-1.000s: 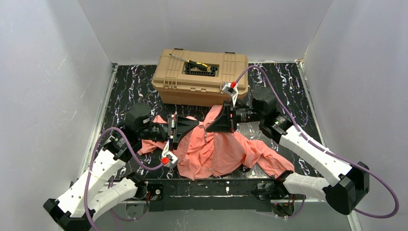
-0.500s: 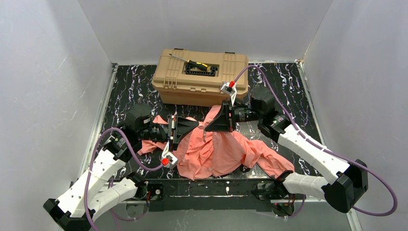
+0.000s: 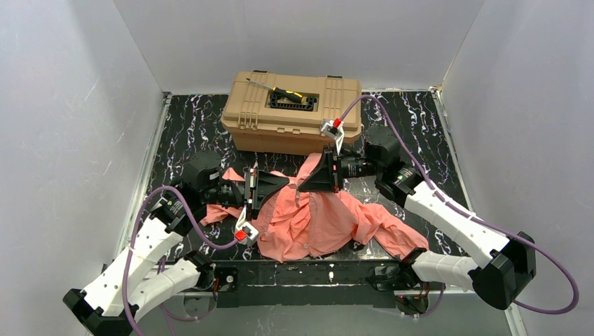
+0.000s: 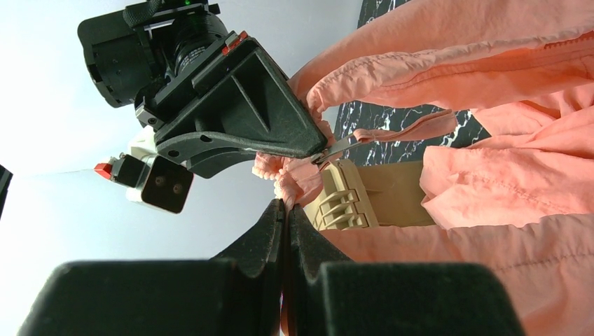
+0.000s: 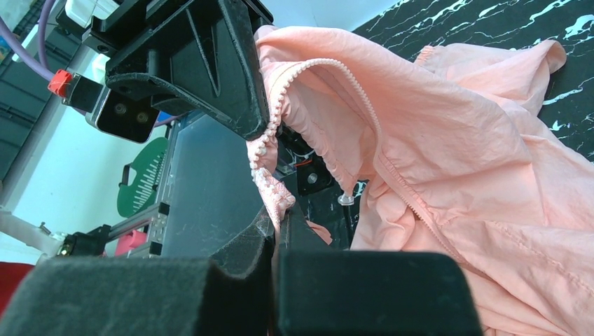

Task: Zip up the jacket

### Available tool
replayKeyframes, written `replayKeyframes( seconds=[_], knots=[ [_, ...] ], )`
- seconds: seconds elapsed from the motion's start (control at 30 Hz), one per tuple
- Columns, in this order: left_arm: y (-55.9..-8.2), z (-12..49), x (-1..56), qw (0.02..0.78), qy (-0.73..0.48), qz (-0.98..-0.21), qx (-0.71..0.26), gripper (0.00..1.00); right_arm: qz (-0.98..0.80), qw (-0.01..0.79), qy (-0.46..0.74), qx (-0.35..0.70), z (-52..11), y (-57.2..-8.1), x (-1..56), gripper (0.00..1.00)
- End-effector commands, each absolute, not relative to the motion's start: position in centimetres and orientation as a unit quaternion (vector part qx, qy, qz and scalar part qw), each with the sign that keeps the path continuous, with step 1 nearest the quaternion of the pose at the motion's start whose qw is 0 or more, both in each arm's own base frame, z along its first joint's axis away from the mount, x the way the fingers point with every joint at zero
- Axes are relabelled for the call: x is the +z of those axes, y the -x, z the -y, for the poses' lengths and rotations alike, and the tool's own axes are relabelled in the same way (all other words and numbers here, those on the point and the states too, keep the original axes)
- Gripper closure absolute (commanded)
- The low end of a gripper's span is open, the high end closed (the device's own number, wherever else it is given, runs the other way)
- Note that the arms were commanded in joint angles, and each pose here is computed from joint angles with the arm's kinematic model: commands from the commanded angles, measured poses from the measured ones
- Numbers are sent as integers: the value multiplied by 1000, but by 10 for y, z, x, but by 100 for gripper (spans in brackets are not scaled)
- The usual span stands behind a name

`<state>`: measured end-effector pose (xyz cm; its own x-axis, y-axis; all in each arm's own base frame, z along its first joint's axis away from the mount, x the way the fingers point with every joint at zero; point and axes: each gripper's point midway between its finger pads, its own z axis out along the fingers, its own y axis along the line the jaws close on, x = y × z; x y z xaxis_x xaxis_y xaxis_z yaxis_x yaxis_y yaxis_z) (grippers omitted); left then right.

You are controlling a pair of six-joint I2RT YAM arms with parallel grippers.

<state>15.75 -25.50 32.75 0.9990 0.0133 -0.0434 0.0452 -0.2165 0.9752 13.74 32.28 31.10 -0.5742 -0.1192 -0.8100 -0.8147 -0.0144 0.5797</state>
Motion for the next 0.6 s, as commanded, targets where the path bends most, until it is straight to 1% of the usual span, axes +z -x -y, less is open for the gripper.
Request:
replayKeyframes(
  seconds=[0.0,0.57],
  knots=[
    [-158,255,342,636,-771,-13,0,100,-617,305,377,620,-323,-132,332,99],
    [-160,254,338,634,-773,-17,5,100,-613,305,381,621,-325,-131,338,99]
  ],
)
